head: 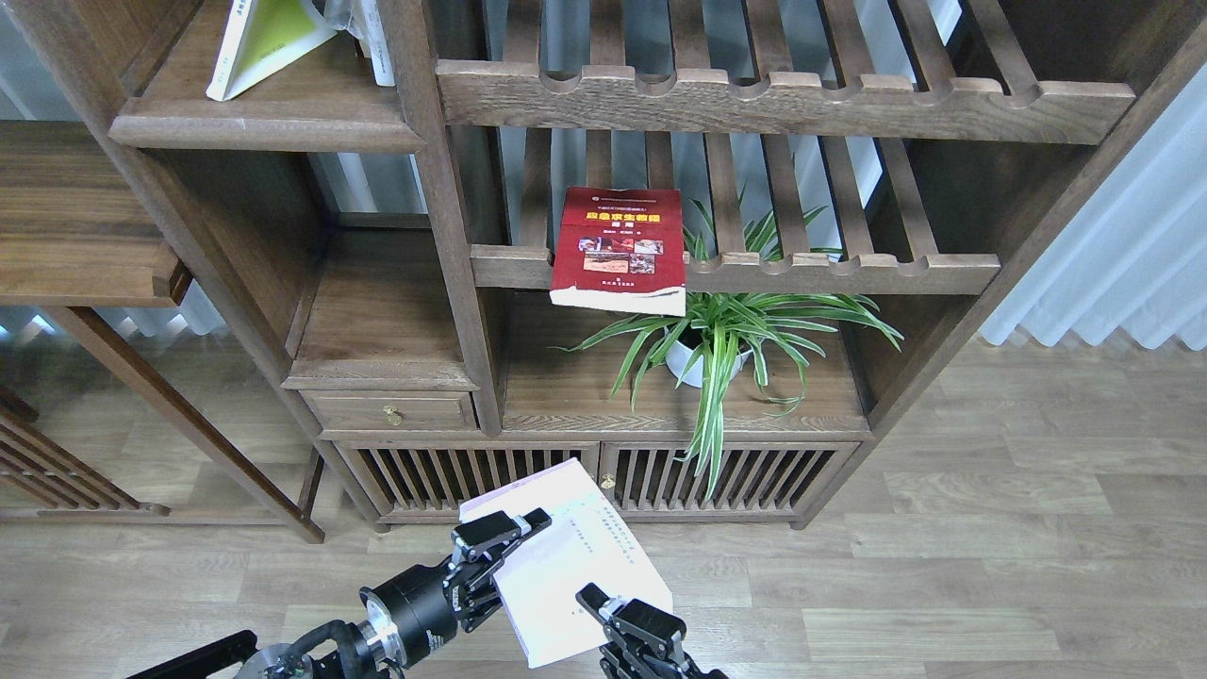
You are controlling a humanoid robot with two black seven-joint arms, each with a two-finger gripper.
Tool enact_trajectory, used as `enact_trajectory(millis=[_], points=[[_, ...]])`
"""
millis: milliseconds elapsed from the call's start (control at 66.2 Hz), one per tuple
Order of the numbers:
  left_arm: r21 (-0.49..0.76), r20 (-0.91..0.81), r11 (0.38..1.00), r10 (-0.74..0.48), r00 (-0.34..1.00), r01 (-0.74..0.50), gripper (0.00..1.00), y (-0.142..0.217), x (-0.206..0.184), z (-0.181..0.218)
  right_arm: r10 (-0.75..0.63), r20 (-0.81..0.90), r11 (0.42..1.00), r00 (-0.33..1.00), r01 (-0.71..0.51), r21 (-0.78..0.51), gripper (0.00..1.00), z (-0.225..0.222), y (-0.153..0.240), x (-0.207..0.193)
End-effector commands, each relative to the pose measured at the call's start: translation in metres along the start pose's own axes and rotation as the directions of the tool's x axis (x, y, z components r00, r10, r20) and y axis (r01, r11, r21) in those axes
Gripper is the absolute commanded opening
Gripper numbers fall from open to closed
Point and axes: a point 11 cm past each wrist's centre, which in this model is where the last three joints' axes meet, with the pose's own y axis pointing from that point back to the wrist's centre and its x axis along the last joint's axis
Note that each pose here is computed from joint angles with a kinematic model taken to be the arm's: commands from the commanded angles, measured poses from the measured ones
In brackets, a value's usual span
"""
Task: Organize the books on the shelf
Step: 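Grasp the white book with the left gripper and open the right, then raise the white book with the left gripper toward the upper shelf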
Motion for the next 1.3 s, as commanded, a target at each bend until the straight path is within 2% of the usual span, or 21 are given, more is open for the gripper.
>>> enact_trajectory(millis=[0, 15, 30, 45, 272, 377, 453, 619, 664, 800, 815, 876, 1057, 1178, 1283], points=[[0.002, 0.01, 1.0, -0.001, 1.0, 0.001, 0.01, 0.002, -0.002, 0.002, -0.002, -0.027, 1.0, 1.0, 0.001, -0.017, 0.62, -0.002, -0.004, -0.002], [0.002, 0.013, 1.0, 0.0, 1.0, 0.0, 0.01, 0.003, -0.002, 0.003, 0.0, -0.041, 1.0, 0.999, 0.0, -0.019, 0.83, -0.003, -0.006, -0.002], [0.002, 0.016, 1.0, 0.001, 1.0, -0.001, 0.01, 0.003, -0.002, 0.003, -0.001, -0.053, 1.0, 0.999, 0.0, -0.02, 0.95, -0.006, -0.007, -0.003], [0.002, 0.018, 1.0, 0.002, 1.0, -0.002, 0.01, 0.004, -0.002, 0.004, -0.001, -0.064, 1.0, 0.998, 0.0, -0.02, 1.0, -0.008, -0.008, -0.004], [-0.034, 0.126, 0.999, 0.026, 0.992, -0.022, 0.0, 0.03, -0.013, 0.038, 0.032, -0.144, 0.999, 0.989, -0.033, -0.003, 1.0, -0.038, 0.003, -0.006], [-0.075, 0.225, 0.996, 0.066, 0.972, -0.05, 0.0, 0.052, -0.023, 0.072, 0.044, -0.169, 0.999, 0.985, -0.042, 0.013, 1.0, -0.051, 0.009, -0.008], [-0.093, 0.314, 0.994, 0.086, 0.945, -0.059, 0.01, 0.075, -0.045, 0.098, 0.041, -0.184, 0.999, 0.982, -0.034, 0.04, 1.0, -0.063, 0.011, -0.013], [-0.094, 0.518, 0.995, 0.069, 0.852, -0.023, 0.01, 0.129, -0.133, 0.133, 0.021, -0.216, 0.996, 0.976, -0.001, 0.09, 1.0, -0.086, 0.01, -0.026], [-0.109, 0.548, 0.994, 0.076, 0.833, -0.019, 0.01, 0.14, -0.147, 0.139, 0.018, -0.22, 0.996, 0.975, 0.001, 0.088, 1.0, -0.087, 0.009, -0.027], [-0.226, 0.642, 0.974, 0.167, 0.748, -0.023, 0.01, 0.19, -0.193, 0.175, 0.016, -0.22, 0.996, 0.975, 0.004, 0.088, 1.0, -0.087, 0.008, -0.028], [-0.288, 0.688, 0.958, 0.217, 0.693, -0.014, 0.01, 0.214, -0.222, 0.191, 0.016, -0.22, 0.996, 0.975, 0.004, 0.088, 1.0, -0.087, 0.008, -0.028], [-0.345, 0.733, 0.938, 0.256, 0.631, 0.02, 0.01, 0.236, -0.259, 0.204, 0.017, -0.218, 0.996, 0.976, 0.003, 0.089, 1.0, -0.086, 0.008, -0.027], [-0.427, 0.802, 0.884, 0.273, 0.532, 0.19, 0.02, 0.28, -0.357, 0.215, 0.011, -0.216, 0.996, 0.976, 0.008, 0.087, 1.0, -0.085, 0.006, -0.028], [-0.449, 0.833, 0.852, 0.291, 0.471, 0.268, 0.01, 0.302, -0.4, 0.214, 0.012, -0.215, 0.996, 0.976, 0.008, 0.089, 1.0, -0.085, 0.007, -0.028], [-0.445, 0.849, 0.848, 0.297, 0.437, 0.289, 0.02, 0.31, -0.42, 0.213, 0.012, -0.214, 0.996, 0.977, 0.007, 0.09, 1.0, -0.085, 0.007, -0.027]])
